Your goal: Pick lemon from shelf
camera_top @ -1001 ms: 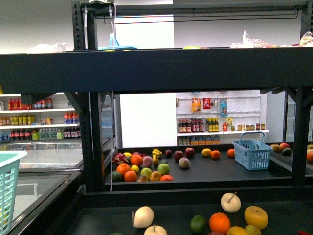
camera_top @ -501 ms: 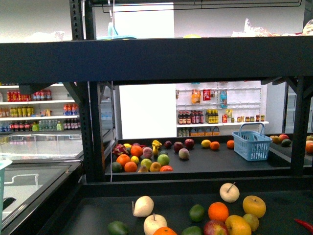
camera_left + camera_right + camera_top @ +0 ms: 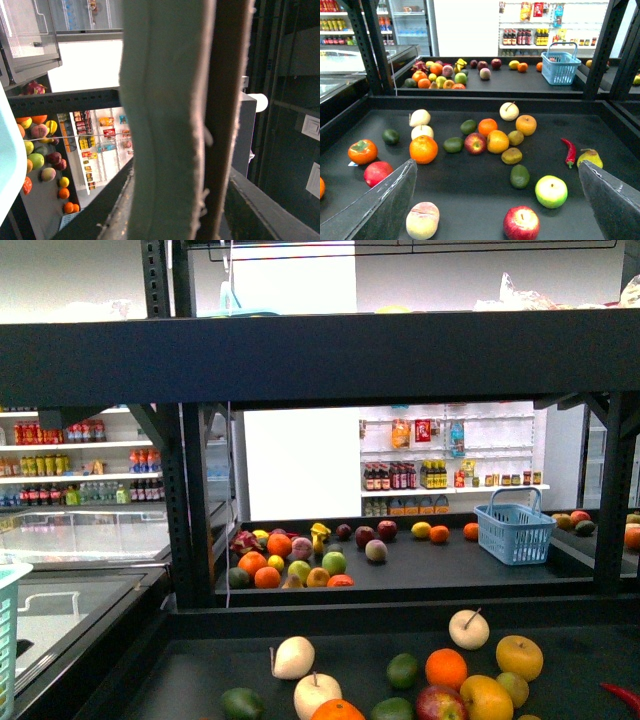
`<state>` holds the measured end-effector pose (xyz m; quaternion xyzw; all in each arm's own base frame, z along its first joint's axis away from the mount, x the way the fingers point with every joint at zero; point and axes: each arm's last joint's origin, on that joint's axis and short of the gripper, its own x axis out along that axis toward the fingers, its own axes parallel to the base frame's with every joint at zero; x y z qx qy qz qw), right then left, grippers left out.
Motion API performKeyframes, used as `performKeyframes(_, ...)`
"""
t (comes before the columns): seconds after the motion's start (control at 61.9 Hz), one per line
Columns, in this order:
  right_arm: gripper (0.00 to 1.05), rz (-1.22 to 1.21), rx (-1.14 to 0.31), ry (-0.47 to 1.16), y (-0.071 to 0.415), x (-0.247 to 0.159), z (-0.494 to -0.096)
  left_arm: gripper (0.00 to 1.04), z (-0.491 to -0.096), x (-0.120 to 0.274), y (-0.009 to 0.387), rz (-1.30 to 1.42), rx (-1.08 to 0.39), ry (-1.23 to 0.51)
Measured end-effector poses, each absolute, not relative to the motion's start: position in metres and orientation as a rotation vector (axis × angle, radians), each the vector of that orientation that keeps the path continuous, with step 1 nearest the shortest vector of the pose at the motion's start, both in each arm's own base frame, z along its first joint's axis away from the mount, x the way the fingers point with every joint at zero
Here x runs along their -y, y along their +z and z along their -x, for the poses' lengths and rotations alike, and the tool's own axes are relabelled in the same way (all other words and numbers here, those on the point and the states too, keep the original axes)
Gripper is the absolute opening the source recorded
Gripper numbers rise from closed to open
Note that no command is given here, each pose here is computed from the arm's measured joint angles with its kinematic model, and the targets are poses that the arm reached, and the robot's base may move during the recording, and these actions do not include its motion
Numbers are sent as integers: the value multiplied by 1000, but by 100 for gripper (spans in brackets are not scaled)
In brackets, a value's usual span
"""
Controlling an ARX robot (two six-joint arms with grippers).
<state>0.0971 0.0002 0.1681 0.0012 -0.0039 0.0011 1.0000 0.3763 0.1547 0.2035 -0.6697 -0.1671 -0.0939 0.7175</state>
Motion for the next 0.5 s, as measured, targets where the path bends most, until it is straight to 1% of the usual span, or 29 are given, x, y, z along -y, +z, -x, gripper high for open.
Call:
performKeyframes(0.016, 97, -2, 8, 2, 168, 0, -97, 53, -376, -155, 204, 1479, 368, -208)
performKeyframes(0.048, 97, -2, 8, 2, 168, 0, -97, 57, -376, -155, 204, 1475, 367, -209)
performKeyframes(0.065, 97, -2, 8, 2, 168, 0, -97, 62, -376, -155, 204, 1467, 365, -209)
performKeyframes(0.129, 97, -2, 8, 2, 168, 0, -97, 71, -376, -155, 204, 1450, 359, -211)
performKeyframes(0.145, 97, -2, 8, 2, 168, 0, -97, 76, -375, -156, 203, 1438, 355, -211)
performKeyframes(0.161, 97, -3, 8, 2, 168, 0, -97, 78, -375, -156, 203, 1432, 353, -211)
performKeyframes(0.194, 97, -3, 8, 2, 168, 0, -97, 83, -372, -155, 203, 1417, 345, -211)
performKeyframes(0.258, 97, -2, 8, 2, 168, 0, -97, 97, -367, -155, 204, 1389, 325, -195)
performKeyframes(0.275, 97, -3, 8, 2, 168, 0, -97, 98, -364, -155, 205, 1375, 324, -191)
performKeyframes(0.307, 97, -3, 8, 2, 168, 0, -97, 96, -361, -156, 208, 1361, 323, -185)
performKeyframes(0.501, 97, -2, 8, 2, 168, 0, -97, 97, -349, -158, 210, 1337, 301, -154)
